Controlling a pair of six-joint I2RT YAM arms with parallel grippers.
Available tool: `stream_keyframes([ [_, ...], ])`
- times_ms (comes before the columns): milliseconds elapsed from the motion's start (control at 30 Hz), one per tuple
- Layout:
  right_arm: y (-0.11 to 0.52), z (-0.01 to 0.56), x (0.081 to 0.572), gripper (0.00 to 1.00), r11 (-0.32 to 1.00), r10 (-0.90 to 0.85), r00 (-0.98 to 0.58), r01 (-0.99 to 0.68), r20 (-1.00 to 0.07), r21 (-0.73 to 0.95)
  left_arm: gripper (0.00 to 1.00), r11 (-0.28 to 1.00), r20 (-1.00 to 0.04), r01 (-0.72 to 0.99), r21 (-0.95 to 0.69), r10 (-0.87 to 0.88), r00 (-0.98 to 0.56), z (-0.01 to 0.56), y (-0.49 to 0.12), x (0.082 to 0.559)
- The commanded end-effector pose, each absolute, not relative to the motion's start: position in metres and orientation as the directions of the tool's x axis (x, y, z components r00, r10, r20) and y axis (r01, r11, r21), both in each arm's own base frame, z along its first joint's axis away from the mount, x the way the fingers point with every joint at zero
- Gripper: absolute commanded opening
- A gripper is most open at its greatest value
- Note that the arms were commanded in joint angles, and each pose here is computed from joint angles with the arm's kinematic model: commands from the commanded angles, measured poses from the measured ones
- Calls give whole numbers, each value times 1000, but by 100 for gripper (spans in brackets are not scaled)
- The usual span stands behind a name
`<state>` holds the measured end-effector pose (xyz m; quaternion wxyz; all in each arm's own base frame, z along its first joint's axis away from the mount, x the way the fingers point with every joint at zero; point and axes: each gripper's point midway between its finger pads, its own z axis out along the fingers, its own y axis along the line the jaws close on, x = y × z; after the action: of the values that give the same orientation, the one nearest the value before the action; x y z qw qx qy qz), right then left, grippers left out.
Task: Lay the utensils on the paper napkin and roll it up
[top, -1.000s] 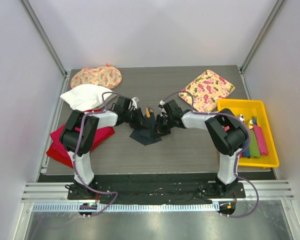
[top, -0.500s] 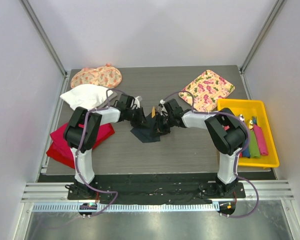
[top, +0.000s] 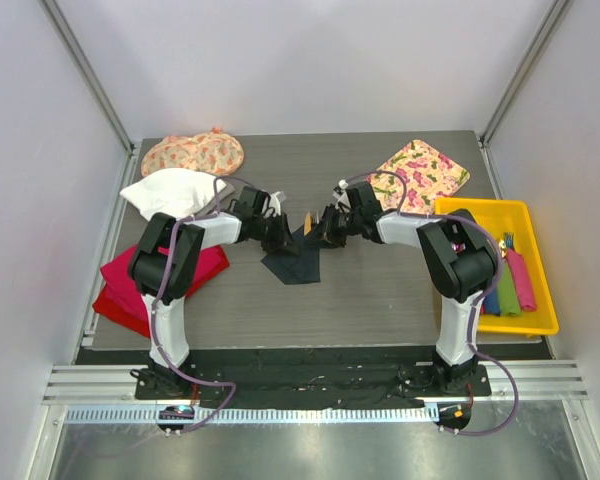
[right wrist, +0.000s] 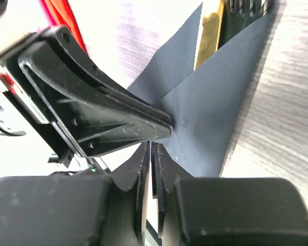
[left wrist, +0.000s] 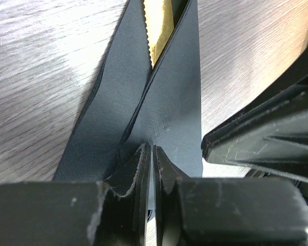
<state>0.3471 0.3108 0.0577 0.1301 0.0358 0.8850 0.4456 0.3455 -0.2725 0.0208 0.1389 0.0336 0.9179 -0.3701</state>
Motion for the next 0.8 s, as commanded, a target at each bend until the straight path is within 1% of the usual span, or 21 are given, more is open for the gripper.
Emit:
stream_keyframes([
  [0,323,66,350,13,525,200,-964,-43,-172,850,12,798,-252,124,-589,-35,-967,-11,-253,340],
  [167,323,51,343,10,504,203,-972,-1,-120,864,11,797,-256,125,-591,-38,-966,-10,-253,342],
  [233,321,42,340,9,507,209,-974,32,-86,862,11,796,-256,125,-593,-39,-966,-9,-253,342],
  [367,317,33,333,9,506,213,-976,62,-55,861,11,797,-246,116,-592,-42,-968,-11,-253,341],
  [700,309,8,325,9,558,223,-975,111,-21,822,12,795,-245,107,-597,-54,-968,-10,-253,342],
  [767,308,6,326,9,569,229,-973,115,-22,814,15,790,-238,105,-604,-53,-970,-10,-254,341],
])
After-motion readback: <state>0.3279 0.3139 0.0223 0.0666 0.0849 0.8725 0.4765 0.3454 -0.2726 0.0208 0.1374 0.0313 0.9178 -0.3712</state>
